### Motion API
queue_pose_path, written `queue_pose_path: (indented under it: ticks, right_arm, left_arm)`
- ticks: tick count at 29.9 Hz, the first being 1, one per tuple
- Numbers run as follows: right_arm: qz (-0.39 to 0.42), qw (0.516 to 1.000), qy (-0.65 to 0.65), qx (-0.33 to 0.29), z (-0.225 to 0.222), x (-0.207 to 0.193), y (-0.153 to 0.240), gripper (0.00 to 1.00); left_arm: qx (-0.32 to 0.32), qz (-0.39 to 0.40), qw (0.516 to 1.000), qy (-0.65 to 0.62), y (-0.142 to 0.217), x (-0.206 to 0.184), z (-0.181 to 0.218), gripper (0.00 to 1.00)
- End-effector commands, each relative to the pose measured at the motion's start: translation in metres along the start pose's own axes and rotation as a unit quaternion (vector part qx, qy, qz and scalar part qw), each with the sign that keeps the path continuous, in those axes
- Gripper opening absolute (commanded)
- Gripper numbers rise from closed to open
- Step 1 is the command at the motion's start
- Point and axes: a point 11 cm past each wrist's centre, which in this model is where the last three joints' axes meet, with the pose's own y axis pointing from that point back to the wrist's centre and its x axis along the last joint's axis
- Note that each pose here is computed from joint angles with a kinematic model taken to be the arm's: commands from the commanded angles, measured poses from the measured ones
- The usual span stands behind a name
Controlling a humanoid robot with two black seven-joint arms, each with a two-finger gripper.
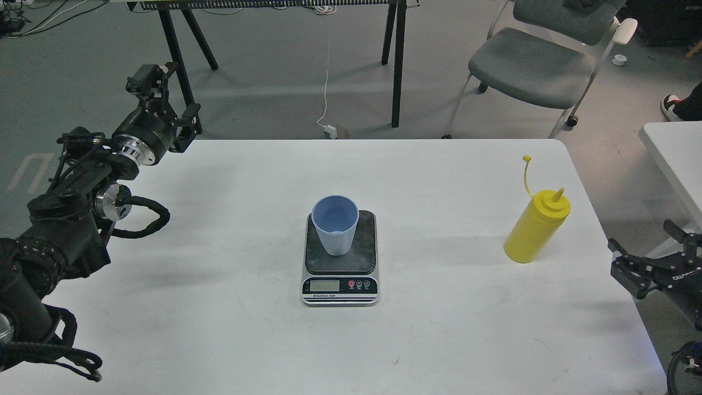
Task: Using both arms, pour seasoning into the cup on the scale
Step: 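Move the right gripper down to the yellow bottle and grasp it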
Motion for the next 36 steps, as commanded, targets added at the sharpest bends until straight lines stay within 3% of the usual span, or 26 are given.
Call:
queue_pose_path:
  ticks: [1,22,36]
  right_arm:
    - [-0.010,1.000,-0.008,-0.019,0.023,0.005,-0.007,0.99]
    - [-0.089,0.996,0.013,-0.027,0.075,-0.011,-0.073,0.99]
    - [-0.082,0.996,0.020,-0.026,0.092,-0.001,-0.095,0.99]
  left_arm:
    - [0.002,0.001,1.000,0.000,0.001,0.001,-0.002,0.92]
    - [0.017,-0.008,1.000,-0.021,0.003,0.001,-0.006,0.94]
    - [0.018,-0.006,0.999,-0.028,0.005,0.006,-0.003,0.95]
